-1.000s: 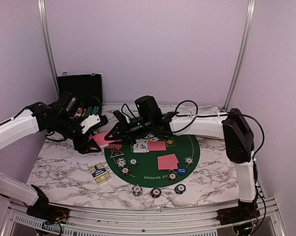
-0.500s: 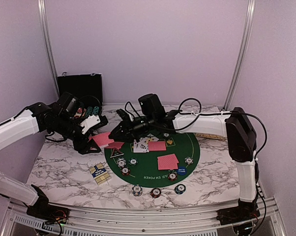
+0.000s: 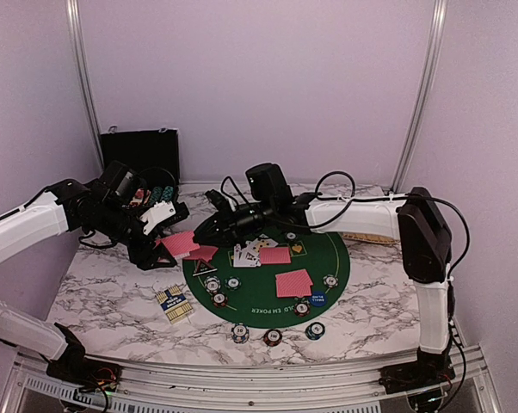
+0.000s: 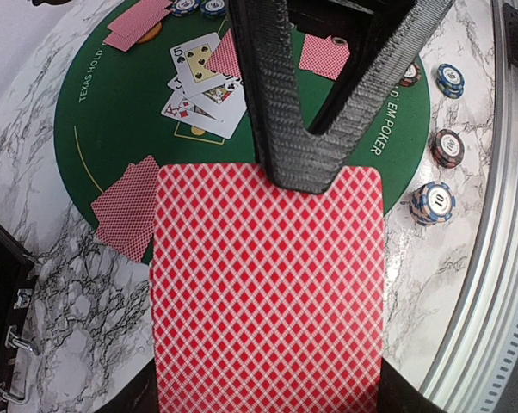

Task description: Distribute texas hold em gaming equipment

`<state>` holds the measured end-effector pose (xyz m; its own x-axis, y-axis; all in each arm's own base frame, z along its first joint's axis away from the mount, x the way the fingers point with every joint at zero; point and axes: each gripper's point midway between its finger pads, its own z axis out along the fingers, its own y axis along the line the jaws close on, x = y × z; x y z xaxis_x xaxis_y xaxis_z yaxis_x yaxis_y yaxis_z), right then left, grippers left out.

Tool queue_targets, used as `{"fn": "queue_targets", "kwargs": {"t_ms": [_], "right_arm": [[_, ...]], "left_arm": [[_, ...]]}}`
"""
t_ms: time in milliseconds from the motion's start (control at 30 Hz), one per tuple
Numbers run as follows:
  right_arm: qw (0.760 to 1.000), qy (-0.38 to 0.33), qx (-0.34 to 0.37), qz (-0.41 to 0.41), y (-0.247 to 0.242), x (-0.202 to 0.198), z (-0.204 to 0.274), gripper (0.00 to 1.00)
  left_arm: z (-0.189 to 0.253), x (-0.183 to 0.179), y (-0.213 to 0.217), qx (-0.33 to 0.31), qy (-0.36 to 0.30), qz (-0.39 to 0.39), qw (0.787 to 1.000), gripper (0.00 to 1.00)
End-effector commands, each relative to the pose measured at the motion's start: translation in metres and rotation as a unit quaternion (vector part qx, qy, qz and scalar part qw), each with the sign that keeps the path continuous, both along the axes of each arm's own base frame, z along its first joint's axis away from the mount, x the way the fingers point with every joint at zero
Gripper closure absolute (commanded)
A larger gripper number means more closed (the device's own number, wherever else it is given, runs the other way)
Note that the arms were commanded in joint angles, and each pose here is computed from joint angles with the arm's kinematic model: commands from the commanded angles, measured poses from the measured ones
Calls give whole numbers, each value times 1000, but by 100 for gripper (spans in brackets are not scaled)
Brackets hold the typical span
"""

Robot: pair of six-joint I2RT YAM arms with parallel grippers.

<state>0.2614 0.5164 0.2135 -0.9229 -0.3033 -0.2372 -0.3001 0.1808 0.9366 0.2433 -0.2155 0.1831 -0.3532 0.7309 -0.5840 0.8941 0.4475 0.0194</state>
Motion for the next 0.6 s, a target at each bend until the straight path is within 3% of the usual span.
{"fn": "queue_targets", "kwargs": {"t_ms": [0,567], "right_arm": [[999,-16,28,4,-4,0,26,95],[998,6,55,-25,-33,11,35,100]], "left_arm": [[9,3,1,-11,-21,3,1000,100],[7,4,3,-7,-25,4,1000,100]]}}
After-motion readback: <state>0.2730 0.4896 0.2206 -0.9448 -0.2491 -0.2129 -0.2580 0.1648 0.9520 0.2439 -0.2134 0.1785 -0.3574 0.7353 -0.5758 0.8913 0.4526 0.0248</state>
